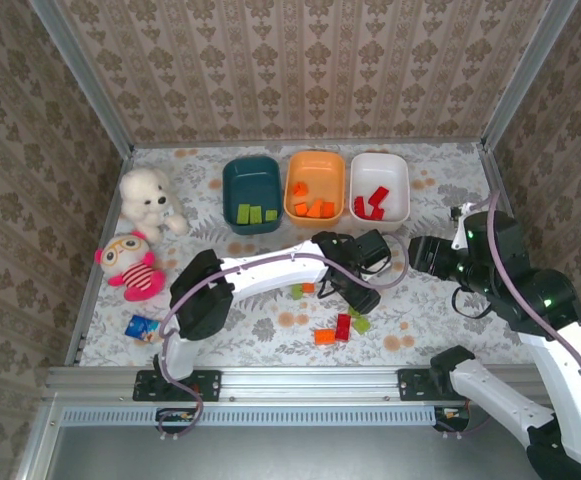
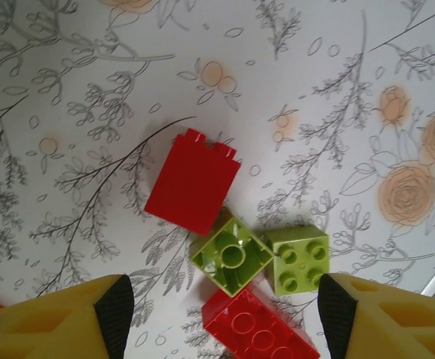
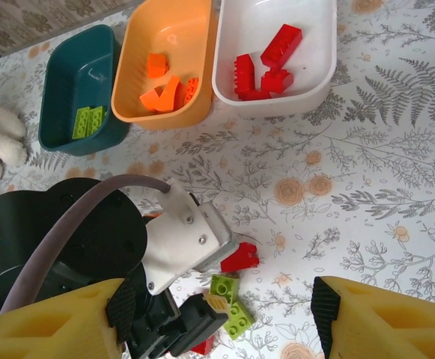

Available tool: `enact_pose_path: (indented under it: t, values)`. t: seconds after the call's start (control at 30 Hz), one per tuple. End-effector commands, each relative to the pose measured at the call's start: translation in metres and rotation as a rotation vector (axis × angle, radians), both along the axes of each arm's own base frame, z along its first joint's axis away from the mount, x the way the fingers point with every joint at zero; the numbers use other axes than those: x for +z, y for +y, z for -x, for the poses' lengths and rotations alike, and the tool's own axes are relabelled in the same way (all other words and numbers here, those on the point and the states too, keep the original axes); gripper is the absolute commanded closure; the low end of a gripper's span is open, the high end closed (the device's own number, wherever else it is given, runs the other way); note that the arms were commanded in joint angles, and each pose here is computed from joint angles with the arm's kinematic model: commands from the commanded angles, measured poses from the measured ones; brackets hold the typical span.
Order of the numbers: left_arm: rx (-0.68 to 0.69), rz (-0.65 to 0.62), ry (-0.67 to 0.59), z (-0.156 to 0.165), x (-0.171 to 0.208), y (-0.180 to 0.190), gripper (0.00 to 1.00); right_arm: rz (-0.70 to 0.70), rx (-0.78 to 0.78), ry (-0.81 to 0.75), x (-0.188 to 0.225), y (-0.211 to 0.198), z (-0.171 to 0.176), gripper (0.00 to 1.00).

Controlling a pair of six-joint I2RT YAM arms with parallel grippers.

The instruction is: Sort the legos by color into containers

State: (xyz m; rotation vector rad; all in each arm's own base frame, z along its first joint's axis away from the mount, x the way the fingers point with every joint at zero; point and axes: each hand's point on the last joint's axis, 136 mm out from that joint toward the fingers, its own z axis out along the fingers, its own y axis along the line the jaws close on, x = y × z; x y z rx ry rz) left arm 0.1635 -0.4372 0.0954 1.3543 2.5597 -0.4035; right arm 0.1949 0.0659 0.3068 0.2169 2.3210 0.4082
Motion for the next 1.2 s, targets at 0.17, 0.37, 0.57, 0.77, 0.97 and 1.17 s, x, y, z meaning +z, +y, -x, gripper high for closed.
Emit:
enact_pose_path:
  t: [0.17, 0.37, 0.57, 0.77, 0.97, 1.17]
  values:
    - [0.352, -0.114, 0.01, -0.033, -0.002, 0.077, 0.28, -0.055, 0.071, 0.006, -0.001, 0.018, -0.004, 0.33]
    - [0.565, -0.193, 0.059, -0.059, -0.017, 0.113, 0.26, -0.063, 0.086, 0.023, -0.006, 0.024, -0.01, 0.33]
    - [0.632, -0.214, 0.118, -0.077, -0.031, 0.113, 0.28, -0.059, 0.086, 0.026, -0.008, 0.024, -0.01, 0.33]
    - [0.652, -0.22, 0.179, -0.077, -0.05, 0.107, 0.31, -0.057, 0.085, 0.026, -0.009, 0.023, -0.01, 0.33]
    - [0.653, -0.226, 0.201, -0.081, -0.062, 0.1, 0.37, -0.08, 0.106, 0.022, -0.009, 0.029, -0.012, 0.33]
    - [0.638, -0.255, 0.199, -0.078, -0.072, 0.099, 0.48, -0.082, 0.104, 0.024, -0.011, 0.03, -0.014, 0.33]
